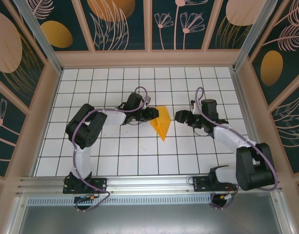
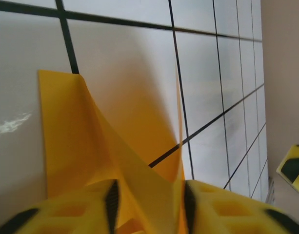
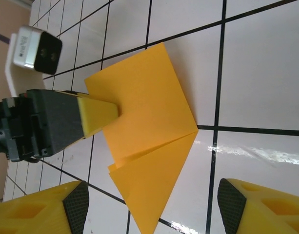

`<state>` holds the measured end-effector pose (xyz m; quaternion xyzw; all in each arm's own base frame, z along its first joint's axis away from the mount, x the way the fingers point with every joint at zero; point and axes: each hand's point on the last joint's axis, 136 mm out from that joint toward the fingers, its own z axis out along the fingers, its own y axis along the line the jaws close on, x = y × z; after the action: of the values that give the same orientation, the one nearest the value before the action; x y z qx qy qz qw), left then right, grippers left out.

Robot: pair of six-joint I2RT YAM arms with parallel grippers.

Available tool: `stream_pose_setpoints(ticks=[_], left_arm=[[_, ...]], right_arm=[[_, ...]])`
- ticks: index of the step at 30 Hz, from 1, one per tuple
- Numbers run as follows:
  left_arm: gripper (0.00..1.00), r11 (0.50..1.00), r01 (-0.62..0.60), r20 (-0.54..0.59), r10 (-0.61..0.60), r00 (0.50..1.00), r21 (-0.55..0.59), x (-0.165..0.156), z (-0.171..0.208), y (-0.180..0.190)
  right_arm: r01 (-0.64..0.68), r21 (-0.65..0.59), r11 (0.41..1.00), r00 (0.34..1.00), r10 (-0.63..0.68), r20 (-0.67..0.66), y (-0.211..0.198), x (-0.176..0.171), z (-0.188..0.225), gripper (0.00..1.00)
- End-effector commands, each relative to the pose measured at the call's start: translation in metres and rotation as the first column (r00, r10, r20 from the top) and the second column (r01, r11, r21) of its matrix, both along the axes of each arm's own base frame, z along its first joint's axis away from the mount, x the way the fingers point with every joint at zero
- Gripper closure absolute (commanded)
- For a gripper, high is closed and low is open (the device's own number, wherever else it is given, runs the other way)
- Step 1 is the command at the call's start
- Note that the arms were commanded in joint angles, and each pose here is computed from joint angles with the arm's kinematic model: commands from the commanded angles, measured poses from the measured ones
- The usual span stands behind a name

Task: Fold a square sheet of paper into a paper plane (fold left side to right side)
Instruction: Pick up the paper from the center of the table, then place the paper at the center of the table.

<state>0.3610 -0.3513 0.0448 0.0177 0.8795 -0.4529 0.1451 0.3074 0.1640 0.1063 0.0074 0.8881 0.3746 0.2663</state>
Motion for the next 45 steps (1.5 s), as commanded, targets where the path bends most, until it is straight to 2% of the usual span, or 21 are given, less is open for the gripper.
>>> stream_pose_setpoints(ticks=[1,4,9,15,22,28,34,39,43,45], left_arm=[[0.73,0.996,0.039,0.050,-0.035,0.998,-0.074,0.002,0.015,-0.010],[0.87,0.995,0.058,0.072,-0.052,0.996,-0.083,-0.002,0.017,-0.009],[0.95,0.981,0.092,0.117,-0.072,0.991,-0.173,-0.010,0.035,-0.007],[0.97,0.961,0.131,0.136,-0.100,0.986,-0.243,-0.022,0.043,-0.003],[0.98,0.944,0.161,0.140,-0.125,0.982,-0.288,-0.027,0.049,-0.006],[0.98,0.944,0.163,0.126,-0.131,0.983,-0.288,-0.028,0.045,-0.007],[0.98,0.947,0.155,0.104,-0.131,0.986,-0.282,-0.027,0.036,-0.007],[0.97,0.950,0.148,0.086,-0.129,0.988,-0.276,-0.026,0.028,-0.007],[0.82,0.958,0.136,0.084,-0.118,0.989,-0.253,-0.024,0.024,-0.004],[0.76,0.966,0.118,0.092,-0.099,0.991,-0.231,-0.019,0.026,0.003]], right_arm=[[-0.064,0.028,0.998,0.995,0.062,0.082,0.007,0.015,0.011,0.27],[-0.092,0.039,0.995,0.992,0.088,0.091,0.008,0.025,0.005,0.27],[-0.171,0.128,0.977,0.980,0.155,0.125,0.011,0.037,-0.002,0.28],[-0.264,0.169,0.949,0.961,0.244,0.134,0.022,0.049,-0.013,0.29],[-0.304,0.207,0.930,0.952,0.288,0.104,0.030,0.059,-0.029,0.31],[-0.343,0.246,0.907,0.939,0.333,0.083,0.044,0.057,-0.038,0.35],[-0.376,0.276,0.884,0.925,0.374,0.062,0.056,0.049,-0.043,0.47],[-0.378,0.285,0.881,0.924,0.379,0.053,0.055,0.043,-0.045,0.65],[-0.368,0.279,0.887,0.927,0.372,0.040,0.053,0.039,-0.048,0.85],[-0.359,0.271,0.893,0.930,0.366,0.028,0.051,0.038,-0.050,0.91]])
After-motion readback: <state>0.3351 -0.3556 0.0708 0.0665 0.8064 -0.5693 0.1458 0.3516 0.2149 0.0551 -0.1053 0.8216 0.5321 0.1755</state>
